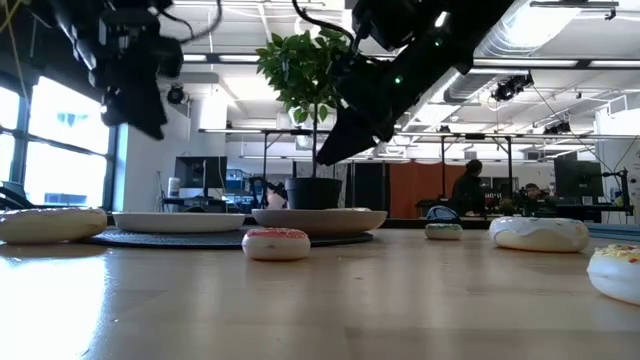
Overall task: Pick & Place donuts
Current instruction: Put the large purple donut onto the brown plate
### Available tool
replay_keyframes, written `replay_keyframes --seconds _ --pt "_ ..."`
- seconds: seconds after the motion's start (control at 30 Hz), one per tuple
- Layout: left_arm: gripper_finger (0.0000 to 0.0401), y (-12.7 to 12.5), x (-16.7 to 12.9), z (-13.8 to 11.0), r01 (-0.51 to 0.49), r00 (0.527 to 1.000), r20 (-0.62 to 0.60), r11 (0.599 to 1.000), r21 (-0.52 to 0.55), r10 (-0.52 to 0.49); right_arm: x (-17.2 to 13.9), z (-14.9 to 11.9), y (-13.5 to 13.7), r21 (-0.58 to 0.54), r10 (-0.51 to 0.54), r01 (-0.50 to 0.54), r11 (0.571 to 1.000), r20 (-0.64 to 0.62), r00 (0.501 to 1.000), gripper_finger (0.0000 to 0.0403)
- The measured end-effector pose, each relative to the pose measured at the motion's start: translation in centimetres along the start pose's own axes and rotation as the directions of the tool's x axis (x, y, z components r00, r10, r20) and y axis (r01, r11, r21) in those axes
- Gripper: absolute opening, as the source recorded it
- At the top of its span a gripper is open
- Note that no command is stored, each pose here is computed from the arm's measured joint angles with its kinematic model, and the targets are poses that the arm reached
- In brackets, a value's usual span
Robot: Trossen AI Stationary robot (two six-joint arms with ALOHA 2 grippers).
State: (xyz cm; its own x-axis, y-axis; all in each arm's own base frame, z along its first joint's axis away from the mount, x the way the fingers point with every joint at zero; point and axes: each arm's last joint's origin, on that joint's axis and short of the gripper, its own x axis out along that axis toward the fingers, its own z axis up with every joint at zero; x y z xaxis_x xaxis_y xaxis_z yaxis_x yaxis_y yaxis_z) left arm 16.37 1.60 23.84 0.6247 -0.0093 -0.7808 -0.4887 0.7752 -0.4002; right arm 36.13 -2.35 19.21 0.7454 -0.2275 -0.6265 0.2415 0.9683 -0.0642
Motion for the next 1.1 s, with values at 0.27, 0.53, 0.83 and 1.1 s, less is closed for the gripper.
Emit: replay_keyframes --seconds 0.27,0.53,0.83,1.1 --pt "0.0158 -3.3 3.2 -0.7 -0.156 0.929 -0.359 0.977 -0.147 0.094 0.0 0.0 0.0 -0.003 0.000 0.000 1.000 0.001 1.000 0.0177" --pt "0.0158 -5.7 5.1 -3.5 -0.435 0.851 -0.400 0.883 -0.177 0.340 0.0 0.0 0.0 -0.003 0.000 0.000 1.000 0.001 1.000 0.0175" --pt "0.0158 -6.1 7.9 -5.2 -0.565 0.795 -0.364 0.811 -0.153 0.485 0.0 -0.1 0.0 -0.004 0.000 0.000 1.000 -0.007 1.000 0.0173" --pt "0.0141 -5.9 10.1 -5.9 -0.590 0.765 -0.408 0.797 -0.133 0.498 0.0 -0.1 0.0 -0.005 -0.001 0.001 1.000 -0.007 1.000 0.0174"
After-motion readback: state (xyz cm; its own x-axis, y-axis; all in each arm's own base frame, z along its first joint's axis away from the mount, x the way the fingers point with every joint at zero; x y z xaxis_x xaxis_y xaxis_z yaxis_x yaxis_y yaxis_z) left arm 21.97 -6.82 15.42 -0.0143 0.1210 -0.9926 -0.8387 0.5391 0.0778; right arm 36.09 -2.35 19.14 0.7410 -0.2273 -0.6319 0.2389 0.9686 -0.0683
